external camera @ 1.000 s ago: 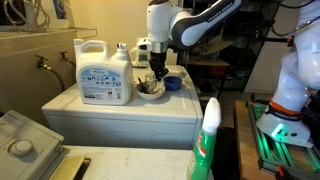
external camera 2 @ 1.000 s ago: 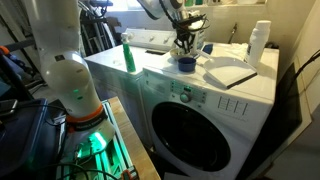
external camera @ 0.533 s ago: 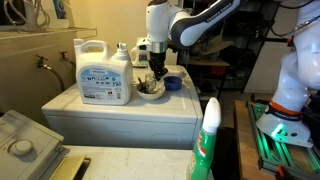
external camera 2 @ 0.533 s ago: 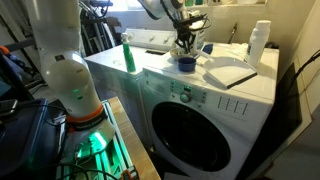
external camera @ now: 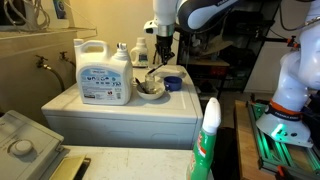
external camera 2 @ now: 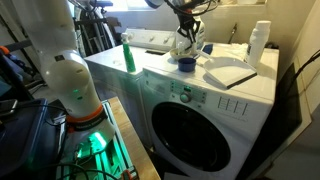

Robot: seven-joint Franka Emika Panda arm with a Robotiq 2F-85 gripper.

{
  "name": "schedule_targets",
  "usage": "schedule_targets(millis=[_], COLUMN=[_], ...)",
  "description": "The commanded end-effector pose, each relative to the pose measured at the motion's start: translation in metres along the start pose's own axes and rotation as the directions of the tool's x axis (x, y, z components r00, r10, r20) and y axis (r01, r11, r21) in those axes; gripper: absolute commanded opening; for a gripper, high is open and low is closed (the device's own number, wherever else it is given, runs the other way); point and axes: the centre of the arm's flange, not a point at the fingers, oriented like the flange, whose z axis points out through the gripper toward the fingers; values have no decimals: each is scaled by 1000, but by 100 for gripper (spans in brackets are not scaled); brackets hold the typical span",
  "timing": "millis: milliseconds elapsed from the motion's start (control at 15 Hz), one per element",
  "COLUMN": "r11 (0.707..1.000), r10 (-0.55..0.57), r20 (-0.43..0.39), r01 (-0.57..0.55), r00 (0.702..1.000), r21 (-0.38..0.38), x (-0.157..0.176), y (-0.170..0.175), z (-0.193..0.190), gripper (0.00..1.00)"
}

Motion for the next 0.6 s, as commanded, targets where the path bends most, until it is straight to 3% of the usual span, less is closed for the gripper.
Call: schedule_targets(millis=[0, 200, 533], r11=[998, 988, 971], r10=[5, 20, 76], r20=[102, 201, 203], r01=[-12, -50, -119], r00=[995, 979, 976], r21=[64, 146, 205], x=[-45, -70, -77], y=[-27, -44, -55], z=[13, 39, 71], gripper=[3, 3, 3])
